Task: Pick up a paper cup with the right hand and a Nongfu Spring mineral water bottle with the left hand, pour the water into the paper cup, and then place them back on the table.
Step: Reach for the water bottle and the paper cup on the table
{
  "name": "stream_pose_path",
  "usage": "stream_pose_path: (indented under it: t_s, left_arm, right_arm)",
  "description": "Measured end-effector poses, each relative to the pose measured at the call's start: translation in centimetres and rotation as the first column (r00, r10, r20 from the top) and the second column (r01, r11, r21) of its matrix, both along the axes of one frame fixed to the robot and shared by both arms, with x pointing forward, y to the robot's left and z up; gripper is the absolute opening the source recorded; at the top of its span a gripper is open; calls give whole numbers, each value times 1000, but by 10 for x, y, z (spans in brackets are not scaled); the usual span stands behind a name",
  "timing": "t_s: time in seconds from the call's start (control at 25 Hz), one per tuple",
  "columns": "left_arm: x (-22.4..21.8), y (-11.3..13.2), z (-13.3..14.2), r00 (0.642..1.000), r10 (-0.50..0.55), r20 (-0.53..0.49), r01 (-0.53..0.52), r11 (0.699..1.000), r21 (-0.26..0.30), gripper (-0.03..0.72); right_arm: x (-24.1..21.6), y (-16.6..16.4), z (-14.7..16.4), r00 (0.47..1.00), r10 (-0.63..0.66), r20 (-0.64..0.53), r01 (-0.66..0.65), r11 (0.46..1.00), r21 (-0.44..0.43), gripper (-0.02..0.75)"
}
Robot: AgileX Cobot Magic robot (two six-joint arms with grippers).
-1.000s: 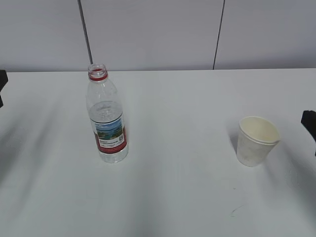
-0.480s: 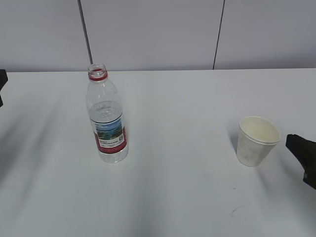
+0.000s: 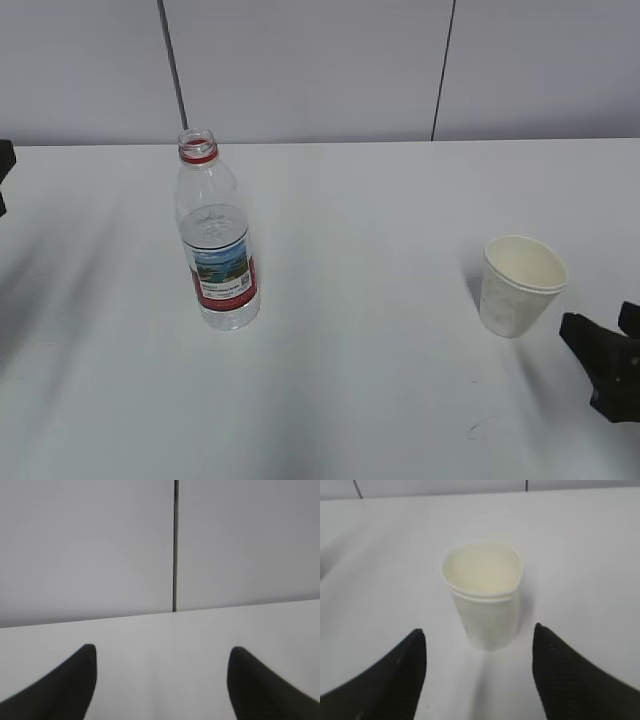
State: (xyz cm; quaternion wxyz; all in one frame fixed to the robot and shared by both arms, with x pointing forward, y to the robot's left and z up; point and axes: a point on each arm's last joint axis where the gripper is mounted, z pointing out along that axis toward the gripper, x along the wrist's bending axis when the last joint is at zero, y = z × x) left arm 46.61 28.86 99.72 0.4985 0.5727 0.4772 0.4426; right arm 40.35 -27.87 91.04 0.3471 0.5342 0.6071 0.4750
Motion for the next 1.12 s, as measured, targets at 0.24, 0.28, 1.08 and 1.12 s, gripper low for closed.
stream_pose_path:
  t_s: [0.24, 0.28, 1.08, 1.12]
  left_arm:
    - [0, -1, 0, 1000, -8, 0, 8, 1000, 7, 499]
    - [0, -1, 0, 1000, -12, 0, 12, 1000, 11, 499]
    - [0, -3, 0, 999, -39, 3, 39, 999, 33, 499]
    - [0, -3, 0, 999, -39, 7, 39, 999, 33, 499]
  right_arm:
    - [4, 0, -31, 988, 13, -152, -22, 998, -53, 498]
    - [5, 0, -35, 985, 15, -169, -25, 998, -54, 498]
    - [20, 0, -43, 983, 11, -181, -22, 998, -60, 527]
    - [20, -1, -43, 984, 2, -179, -13, 998, -60, 539]
